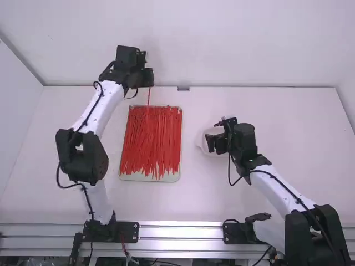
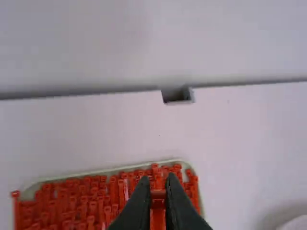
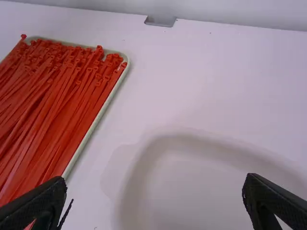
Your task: Fasten the cable tie
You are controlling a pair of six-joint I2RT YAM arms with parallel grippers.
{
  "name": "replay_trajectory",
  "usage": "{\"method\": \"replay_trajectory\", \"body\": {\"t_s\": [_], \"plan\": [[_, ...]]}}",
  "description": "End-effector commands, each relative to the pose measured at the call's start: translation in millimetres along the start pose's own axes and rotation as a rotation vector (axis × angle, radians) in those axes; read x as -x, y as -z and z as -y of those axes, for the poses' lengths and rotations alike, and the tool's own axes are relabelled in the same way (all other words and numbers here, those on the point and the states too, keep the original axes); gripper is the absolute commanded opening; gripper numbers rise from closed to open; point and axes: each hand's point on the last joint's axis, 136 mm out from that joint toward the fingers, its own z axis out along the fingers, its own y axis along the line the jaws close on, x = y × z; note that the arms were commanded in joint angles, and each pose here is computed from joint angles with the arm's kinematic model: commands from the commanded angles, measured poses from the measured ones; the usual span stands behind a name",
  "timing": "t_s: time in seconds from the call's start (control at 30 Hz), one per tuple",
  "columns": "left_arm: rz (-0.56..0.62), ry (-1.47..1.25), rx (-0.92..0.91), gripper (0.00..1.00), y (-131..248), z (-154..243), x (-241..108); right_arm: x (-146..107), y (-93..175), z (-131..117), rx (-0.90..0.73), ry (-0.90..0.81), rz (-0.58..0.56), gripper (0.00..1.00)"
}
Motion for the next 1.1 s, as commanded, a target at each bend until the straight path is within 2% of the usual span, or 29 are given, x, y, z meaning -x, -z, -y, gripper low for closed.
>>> {"method": "replay_trajectory", "body": {"t_s": [0.0, 0.07, 0.3, 0.53, 0.63, 0.83, 0.9, 1.07], "plan": [[0.094, -0.047, 0.011, 0.02, 47.9, 7.2, 28.6, 14.8, -0.4, -1.4, 0.005, 0.005, 0.031, 0.98], [0.122, -0.051, 0.028, 0.02, 77.9, 10.2, 30.7, 16.6, -0.3, -1.7, 0.006, 0.003, 0.038, 0.98], [0.213, -0.095, 0.036, 0.02, 139.2, 20.2, 17.6, 18.1, -0.9, -8.1, 0.02, 0.014, 0.044, 0.98], [0.33, -0.077, 0.094, 0.02, 178.9, 7.5, -25.3, 23.6, -1.4, -20.1, 0.047, 0.034, 0.067, 0.98], [0.358, -0.064, 0.079, 0.02, 182.5, 6.0, -43.3, 27.0, -1.2, -23.8, 0.058, 0.04, 0.081, 0.98], [0.428, -0.02, 0.039, 0.02, 179.9, 3.3, -77.9, 47.9, 1.3, -38.2, 0.109, -0.065, 0.162, 0.98], [0.445, -0.035, -0.013, 0.02, 175.4, 9.2, -89.0, 59.5, 6.3, -61.9, 0.22, -0.042, 0.206, 0.98], [0.447, -0.022, -0.094, 0.02, 168.0, 21.5, -99.2, 75.2, 17.7, -91.9, 0.366, 0.003, 0.274, 0.98]]}}
